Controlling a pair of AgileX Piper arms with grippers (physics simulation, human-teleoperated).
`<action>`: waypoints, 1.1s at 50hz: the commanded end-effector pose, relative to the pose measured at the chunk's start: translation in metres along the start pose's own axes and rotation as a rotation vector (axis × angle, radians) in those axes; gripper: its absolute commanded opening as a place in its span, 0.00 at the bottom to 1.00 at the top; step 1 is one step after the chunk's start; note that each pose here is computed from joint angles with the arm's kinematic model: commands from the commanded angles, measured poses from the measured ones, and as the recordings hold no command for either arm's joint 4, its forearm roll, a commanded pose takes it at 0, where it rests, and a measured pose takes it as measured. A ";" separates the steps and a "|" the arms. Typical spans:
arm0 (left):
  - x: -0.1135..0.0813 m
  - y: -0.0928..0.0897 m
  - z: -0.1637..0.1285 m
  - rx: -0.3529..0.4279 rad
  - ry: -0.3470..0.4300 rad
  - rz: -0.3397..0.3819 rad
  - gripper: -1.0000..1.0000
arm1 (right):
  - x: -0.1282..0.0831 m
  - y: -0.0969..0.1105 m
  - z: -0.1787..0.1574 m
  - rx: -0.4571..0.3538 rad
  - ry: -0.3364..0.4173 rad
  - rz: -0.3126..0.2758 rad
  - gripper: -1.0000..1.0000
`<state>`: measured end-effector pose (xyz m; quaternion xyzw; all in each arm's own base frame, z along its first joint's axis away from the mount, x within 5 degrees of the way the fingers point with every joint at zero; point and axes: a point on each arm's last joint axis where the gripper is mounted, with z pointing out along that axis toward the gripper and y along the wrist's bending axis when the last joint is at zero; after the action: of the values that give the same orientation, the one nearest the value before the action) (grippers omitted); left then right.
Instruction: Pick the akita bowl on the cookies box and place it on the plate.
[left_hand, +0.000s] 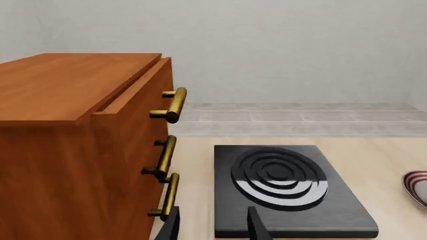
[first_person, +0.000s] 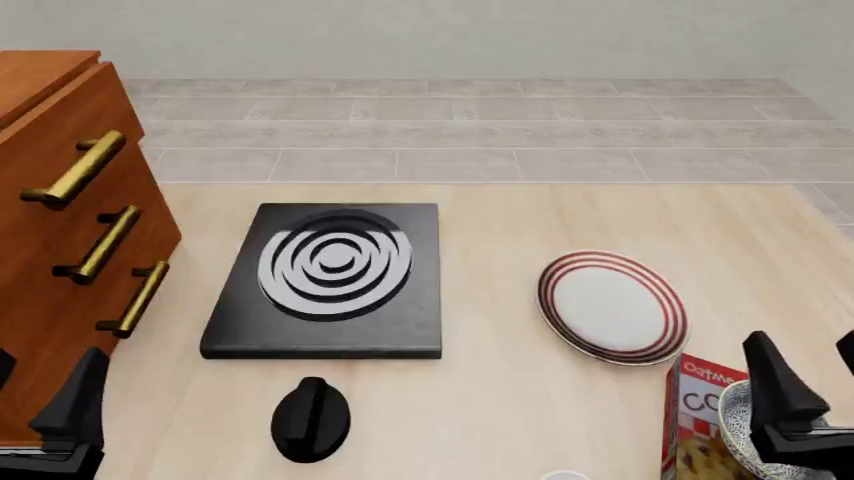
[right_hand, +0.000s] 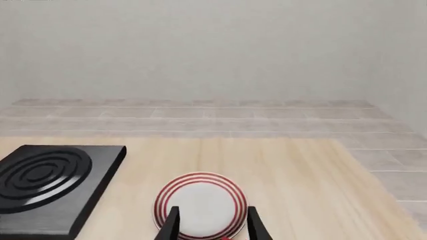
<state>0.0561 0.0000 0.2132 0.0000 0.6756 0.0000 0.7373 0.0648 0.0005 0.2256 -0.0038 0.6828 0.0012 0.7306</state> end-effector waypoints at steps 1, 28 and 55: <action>0.000 0.000 0.000 0.000 0.000 0.000 1.00 | -0.028 -0.002 0.018 0.023 0.030 0.049 1.00; 0.000 0.000 0.000 0.000 0.000 0.000 1.00 | -0.154 -0.014 0.042 0.123 0.296 -0.107 1.00; 0.000 0.000 0.000 0.000 0.000 0.000 1.00 | -0.144 -0.030 0.042 0.254 0.543 -0.067 1.00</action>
<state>0.0561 0.0000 0.2132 0.0000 0.6756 0.0000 0.7373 0.0974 -0.0220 0.3767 0.0425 0.8290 -0.0949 0.5496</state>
